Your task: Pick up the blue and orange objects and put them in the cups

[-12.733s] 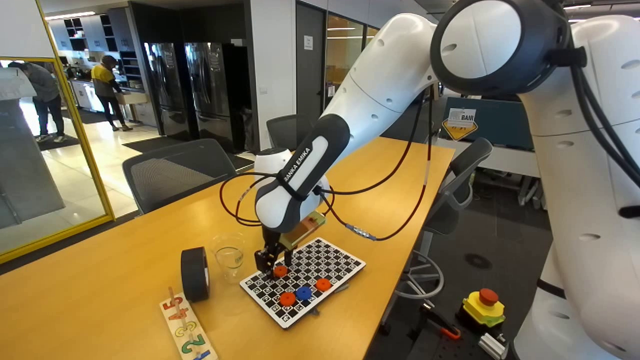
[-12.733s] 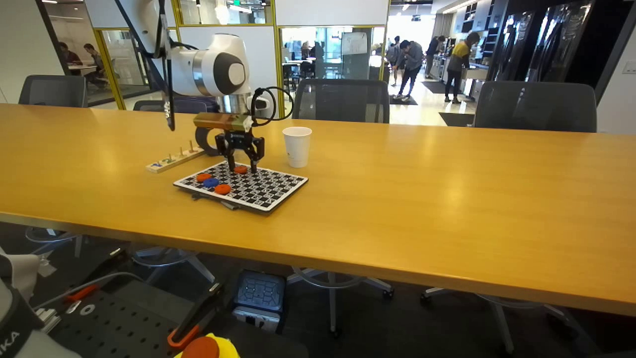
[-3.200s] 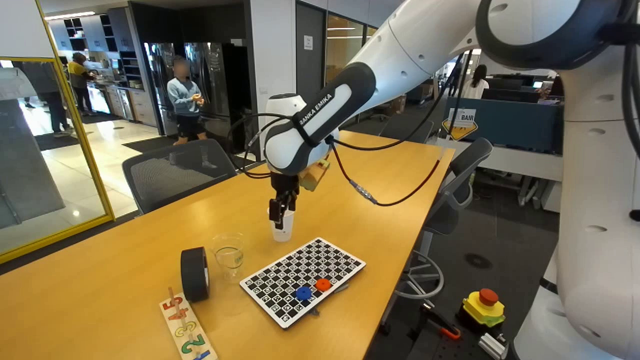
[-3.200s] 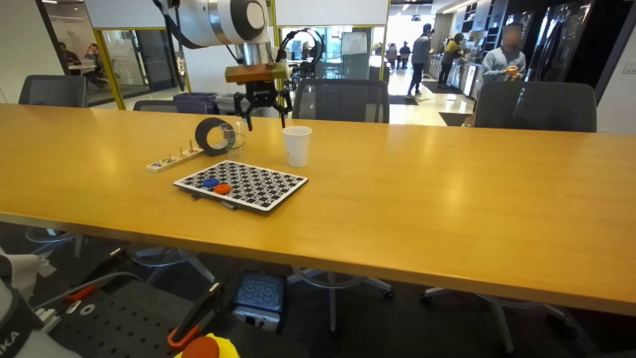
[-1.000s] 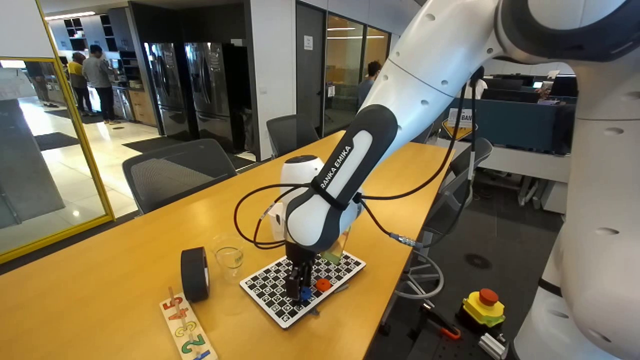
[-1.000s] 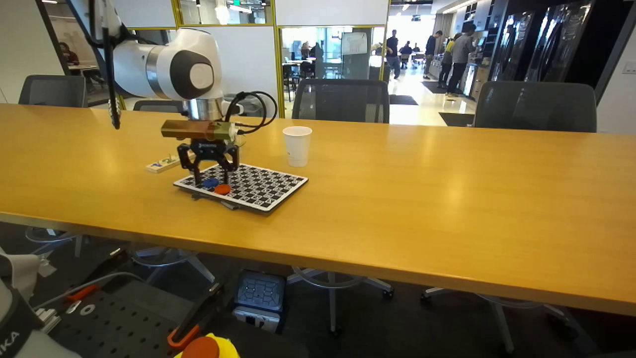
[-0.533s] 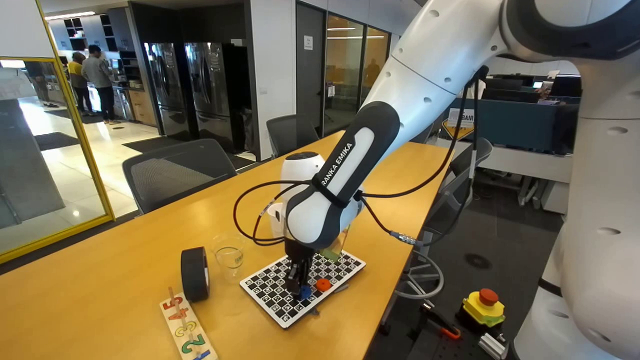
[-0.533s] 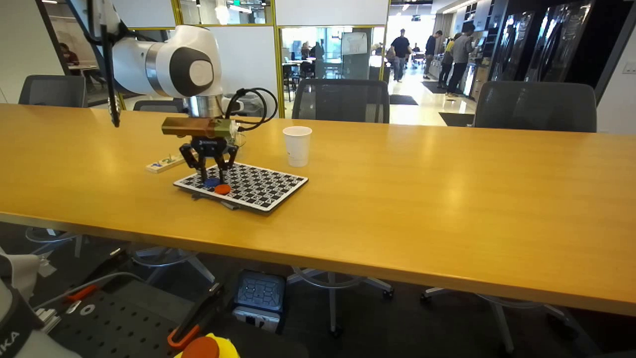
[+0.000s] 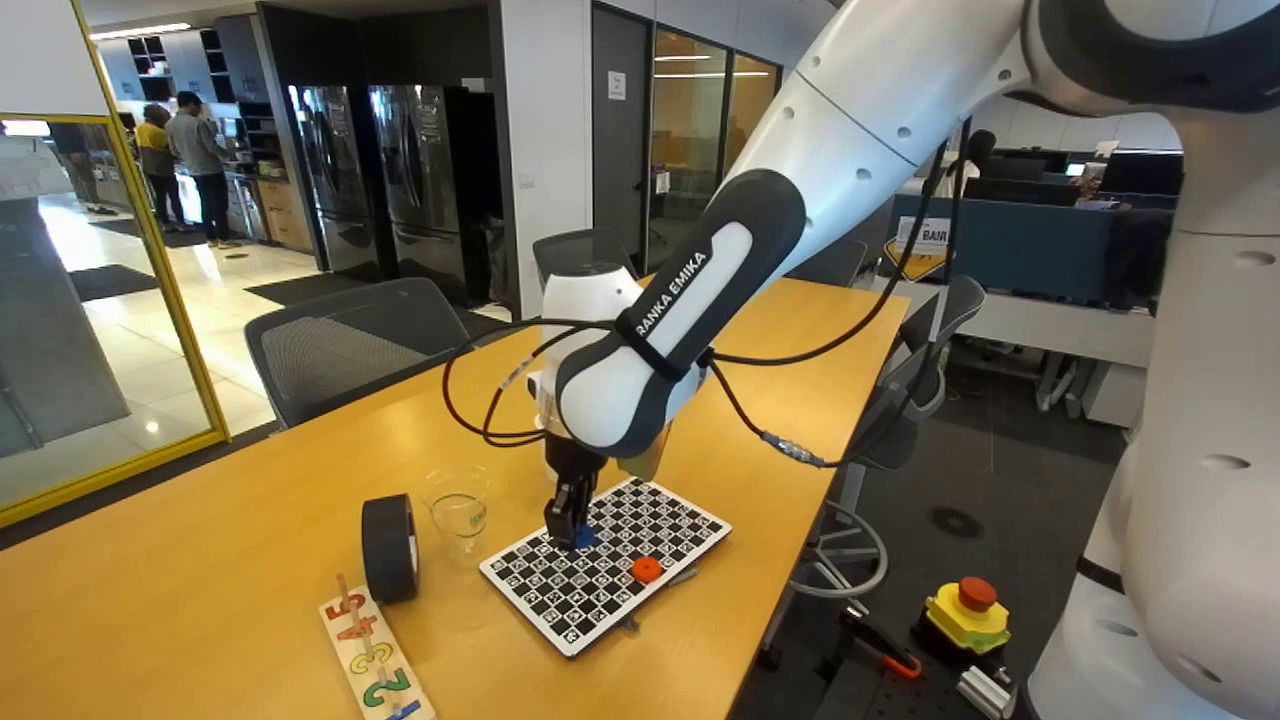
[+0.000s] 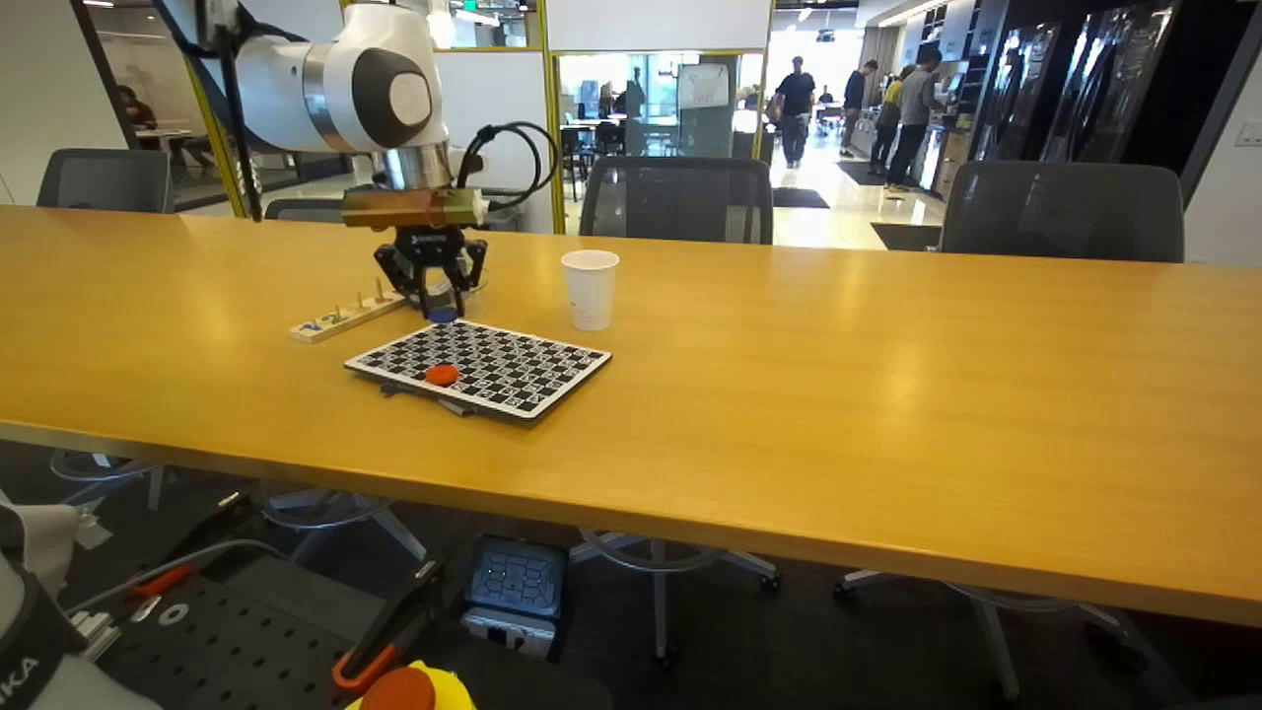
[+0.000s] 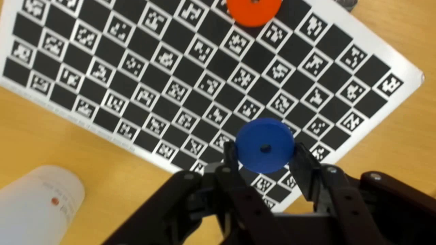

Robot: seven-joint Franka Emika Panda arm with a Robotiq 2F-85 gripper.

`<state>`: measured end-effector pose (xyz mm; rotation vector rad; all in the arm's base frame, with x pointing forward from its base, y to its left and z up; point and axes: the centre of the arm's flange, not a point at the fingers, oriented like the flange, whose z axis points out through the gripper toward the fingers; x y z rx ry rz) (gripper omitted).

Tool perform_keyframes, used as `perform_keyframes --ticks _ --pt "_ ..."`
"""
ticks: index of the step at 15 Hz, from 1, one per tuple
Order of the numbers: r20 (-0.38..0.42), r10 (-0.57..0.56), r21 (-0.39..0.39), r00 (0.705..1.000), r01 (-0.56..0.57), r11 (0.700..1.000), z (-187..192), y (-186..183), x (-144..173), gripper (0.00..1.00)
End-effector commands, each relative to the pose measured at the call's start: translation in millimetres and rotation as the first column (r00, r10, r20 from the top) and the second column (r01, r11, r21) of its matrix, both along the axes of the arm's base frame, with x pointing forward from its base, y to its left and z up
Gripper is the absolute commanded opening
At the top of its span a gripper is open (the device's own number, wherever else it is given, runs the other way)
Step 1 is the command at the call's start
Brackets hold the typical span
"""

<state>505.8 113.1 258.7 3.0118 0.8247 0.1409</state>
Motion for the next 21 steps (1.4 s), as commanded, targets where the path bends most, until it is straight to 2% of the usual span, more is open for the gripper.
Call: perform_keyframes --ticks 1,5,8,13,17,21 --pt "0.065 0.038 -0.020 0.997 -0.037 0.999 56 16 47 0.22" --pt "0.097 0.082 -0.027 0.992 -0.080 0.996 90 40 87 0.22" --pt "0.096 0.117 -0.031 0.988 -0.115 0.993 99 59 109 0.22" --pt "0.065 0.162 -0.023 0.985 -0.161 0.987 91 76 142 0.22" --pt "0.032 0.193 -0.014 0.981 -0.192 0.981 79 76 169 0.22" --pt "0.004 0.212 -0.010 0.977 -0.212 0.977 70 77 182 0.22"
